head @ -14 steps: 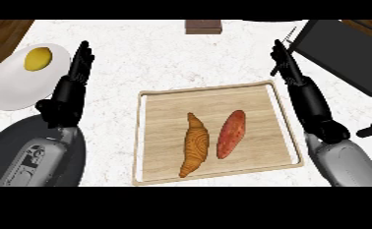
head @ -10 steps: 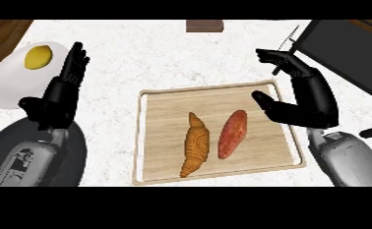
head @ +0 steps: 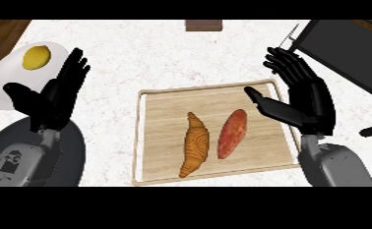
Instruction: Pick the croissant from the tray and place it in the tiered shelf
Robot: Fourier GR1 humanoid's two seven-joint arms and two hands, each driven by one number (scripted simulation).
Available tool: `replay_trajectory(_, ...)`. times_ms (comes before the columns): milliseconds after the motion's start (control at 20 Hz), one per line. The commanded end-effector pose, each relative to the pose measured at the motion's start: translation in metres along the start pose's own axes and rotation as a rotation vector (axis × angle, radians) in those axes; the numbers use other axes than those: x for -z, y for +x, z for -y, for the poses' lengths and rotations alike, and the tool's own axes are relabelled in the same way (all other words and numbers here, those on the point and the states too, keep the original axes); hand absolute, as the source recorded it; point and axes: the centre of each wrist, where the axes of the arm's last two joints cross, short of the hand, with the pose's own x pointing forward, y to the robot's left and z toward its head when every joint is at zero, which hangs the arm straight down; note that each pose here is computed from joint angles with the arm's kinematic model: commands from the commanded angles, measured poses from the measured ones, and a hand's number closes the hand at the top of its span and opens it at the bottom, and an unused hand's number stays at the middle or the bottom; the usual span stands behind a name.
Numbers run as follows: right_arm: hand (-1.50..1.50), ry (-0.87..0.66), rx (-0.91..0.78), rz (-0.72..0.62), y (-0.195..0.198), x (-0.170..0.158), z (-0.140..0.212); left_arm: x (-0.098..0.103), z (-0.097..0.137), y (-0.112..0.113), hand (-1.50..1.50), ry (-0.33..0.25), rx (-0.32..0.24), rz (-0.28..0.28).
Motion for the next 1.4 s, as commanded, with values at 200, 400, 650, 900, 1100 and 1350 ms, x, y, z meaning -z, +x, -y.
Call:
replay_trajectory(200,-1.5,0.255,-0.081,-0.019,0.065,-0.035,-0.005,-0.003,-0.009,0.009,0.0,-0.022,-0.015,-0.051)
replay_trajectory(400,-1.5,0.41,-0.357,-0.221,0.078,-0.029,0.0,0.001,-0.012,0.008,0.0,-0.024,-0.005,-0.03)
replay_trajectory(650,-1.5,0.455,-0.898,-0.237,0.106,-0.021,-0.005,0.003,-0.002,0.011,0.0,-0.023,0.01,-0.027)
replay_trajectory(900,-1.5,0.452,-1.113,-0.308,0.121,-0.032,-0.052,0.005,0.005,0.012,0.0,-0.048,-0.013,-0.029)
replay_trajectory(1100,-1.5,0.455,-1.125,-0.344,0.125,-0.033,-0.108,0.0,0.005,0.003,0.0,-0.037,-0.006,-0.041)
replay_trajectory(1350,-1.5,0.5,-1.215,-0.409,0.114,-0.031,-0.144,0.0,0.004,0.009,0.0,-0.04,0.002,-0.023)
